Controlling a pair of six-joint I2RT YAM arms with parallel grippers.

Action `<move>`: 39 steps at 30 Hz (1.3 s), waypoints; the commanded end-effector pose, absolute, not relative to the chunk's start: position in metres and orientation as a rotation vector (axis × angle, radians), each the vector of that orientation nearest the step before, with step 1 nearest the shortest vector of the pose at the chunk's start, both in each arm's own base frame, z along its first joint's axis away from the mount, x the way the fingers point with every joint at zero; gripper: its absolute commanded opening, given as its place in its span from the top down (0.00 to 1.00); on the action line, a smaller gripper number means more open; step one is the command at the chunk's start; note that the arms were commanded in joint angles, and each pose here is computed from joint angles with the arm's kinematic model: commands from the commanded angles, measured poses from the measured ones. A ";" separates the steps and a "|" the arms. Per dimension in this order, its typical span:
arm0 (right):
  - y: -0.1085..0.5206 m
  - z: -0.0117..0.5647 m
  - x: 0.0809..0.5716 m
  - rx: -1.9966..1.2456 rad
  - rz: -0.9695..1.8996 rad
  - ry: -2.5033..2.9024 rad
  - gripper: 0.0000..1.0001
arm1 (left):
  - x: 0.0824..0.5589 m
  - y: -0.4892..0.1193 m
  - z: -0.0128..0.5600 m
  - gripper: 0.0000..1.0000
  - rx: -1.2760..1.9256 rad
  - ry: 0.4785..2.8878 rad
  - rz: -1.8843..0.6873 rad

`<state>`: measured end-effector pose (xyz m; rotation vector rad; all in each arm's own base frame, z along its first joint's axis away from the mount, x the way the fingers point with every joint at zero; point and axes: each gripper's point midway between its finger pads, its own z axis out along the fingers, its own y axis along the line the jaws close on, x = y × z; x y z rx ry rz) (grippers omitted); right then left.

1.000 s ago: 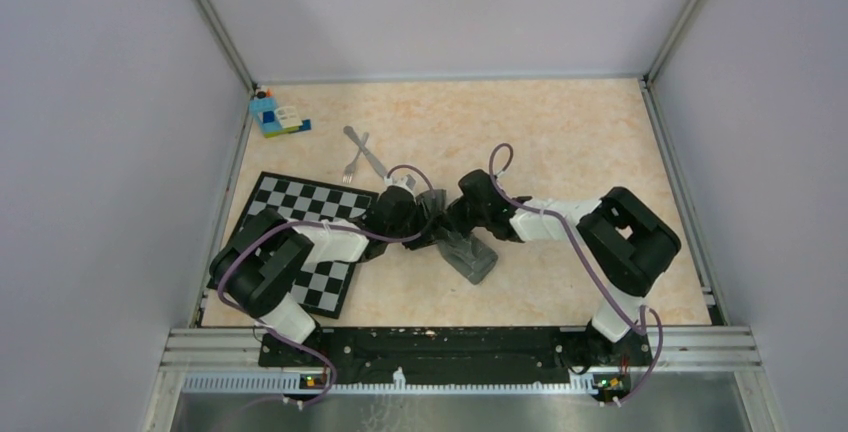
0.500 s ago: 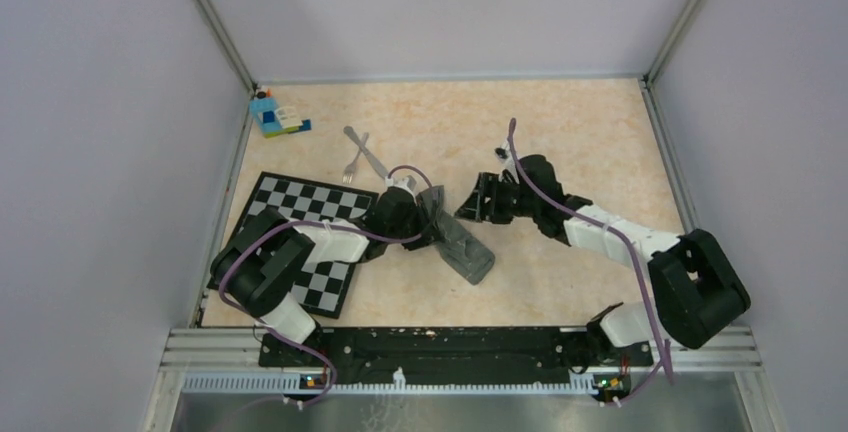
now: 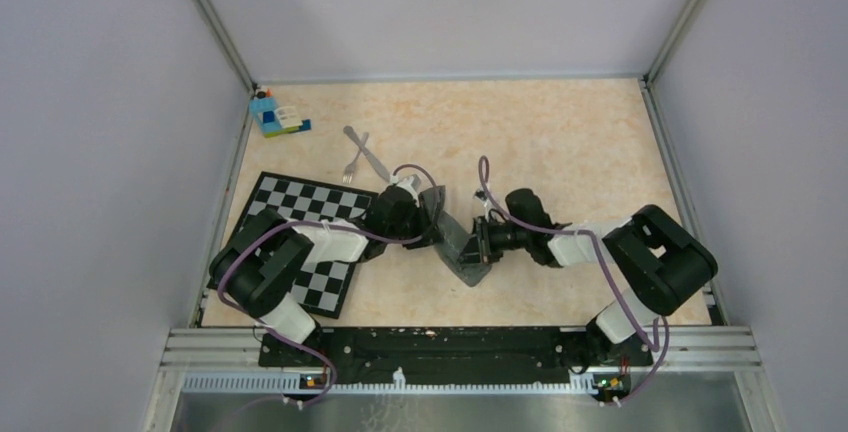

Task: Fold the napkin into a case and place the utensils inside
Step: Fold the 2/3-rectangle-folded napkin at the center of the board.

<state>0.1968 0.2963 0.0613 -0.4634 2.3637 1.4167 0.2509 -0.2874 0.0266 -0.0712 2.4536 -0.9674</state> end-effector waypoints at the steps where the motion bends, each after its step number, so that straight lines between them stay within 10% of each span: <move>1: 0.299 0.047 0.184 -0.340 1.439 2.328 0.95 | 0.254 -0.280 0.030 0.87 0.078 2.486 -0.850; 13: 0.278 0.023 0.187 -0.130 1.321 2.349 1.00 | 0.260 -0.271 0.099 0.14 -0.070 2.439 -0.755; 34: 0.274 0.028 0.186 -0.118 1.349 2.320 1.00 | 0.329 -0.281 0.060 0.22 -0.163 2.545 -0.025; 39: 0.270 0.025 0.184 -0.112 1.329 2.327 1.00 | 0.334 -0.282 0.070 0.46 -0.187 2.474 -0.098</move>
